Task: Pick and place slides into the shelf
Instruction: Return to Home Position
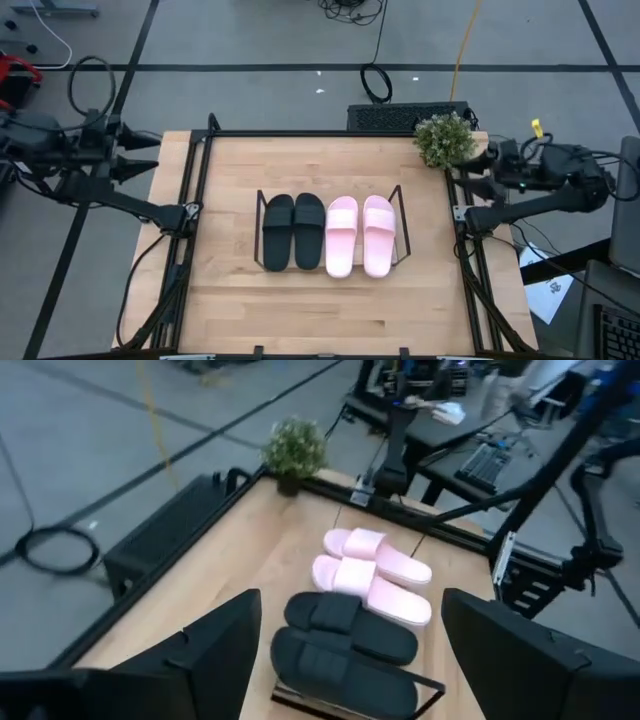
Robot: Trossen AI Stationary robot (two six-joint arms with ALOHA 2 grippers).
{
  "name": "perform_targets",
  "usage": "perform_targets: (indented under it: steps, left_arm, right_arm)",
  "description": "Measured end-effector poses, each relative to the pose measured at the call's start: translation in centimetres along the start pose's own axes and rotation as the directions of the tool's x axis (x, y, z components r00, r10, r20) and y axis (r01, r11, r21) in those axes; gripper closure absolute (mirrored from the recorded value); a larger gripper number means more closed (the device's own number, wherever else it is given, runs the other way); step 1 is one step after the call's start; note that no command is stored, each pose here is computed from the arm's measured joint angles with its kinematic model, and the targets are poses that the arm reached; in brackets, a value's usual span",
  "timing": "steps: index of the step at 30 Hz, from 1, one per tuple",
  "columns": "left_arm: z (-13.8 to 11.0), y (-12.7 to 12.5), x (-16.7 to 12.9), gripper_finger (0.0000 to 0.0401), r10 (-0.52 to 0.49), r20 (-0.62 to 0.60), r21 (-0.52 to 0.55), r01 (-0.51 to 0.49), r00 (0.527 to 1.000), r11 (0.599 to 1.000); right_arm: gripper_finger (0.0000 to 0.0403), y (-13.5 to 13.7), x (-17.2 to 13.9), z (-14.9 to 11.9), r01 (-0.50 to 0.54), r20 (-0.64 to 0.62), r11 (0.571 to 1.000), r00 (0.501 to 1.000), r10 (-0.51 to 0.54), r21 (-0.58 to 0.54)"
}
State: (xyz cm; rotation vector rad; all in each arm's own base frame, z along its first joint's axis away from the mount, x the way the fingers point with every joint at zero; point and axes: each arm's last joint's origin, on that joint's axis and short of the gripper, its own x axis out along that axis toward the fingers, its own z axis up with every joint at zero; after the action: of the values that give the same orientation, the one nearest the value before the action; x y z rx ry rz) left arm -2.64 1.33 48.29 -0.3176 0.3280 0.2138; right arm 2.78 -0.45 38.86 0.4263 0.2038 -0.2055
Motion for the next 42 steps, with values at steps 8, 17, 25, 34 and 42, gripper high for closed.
perform_targets:
  steps: [8,17,25,34,42]
  left_arm:
    - [-6.9,2.1,1.2,0.0093,-0.230,0.133,0.077,0.221,0.964,0.972]
    - [-14.0,3.3,5.3,0.0093,-0.396,0.271,0.148,0.369,0.877,0.918]
    - [-15.8,2.3,9.8,0.0093,-0.446,0.174,0.163,0.421,0.878,0.893]
    - [-18.0,1.5,13.9,0.0093,-0.548,0.225,0.170,0.521,0.806,0.836]
    - [-20.7,1.5,17.2,0.0093,-0.546,0.211,0.153,0.524,0.811,0.838]
  right_arm:
    - [0.0156,-1.6,-0.6,-3.3,-0.137,0.056,0.989,0.989,0.140,-0.056]
    - [0.0156,-2.4,0.5,-8.0,-0.554,0.104,0.818,0.814,0.571,-0.157]
    - [0.0156,-2.5,3.8,-10.5,-0.535,0.040,0.832,0.837,0.545,-0.149]
    - [0.0156,-2.5,6.6,-12.8,-0.618,0.117,0.778,0.769,0.629,-0.114]
    - [0.0156,-3.4,9.8,-17.2,-0.716,0.193,0.692,0.669,0.717,-0.089]
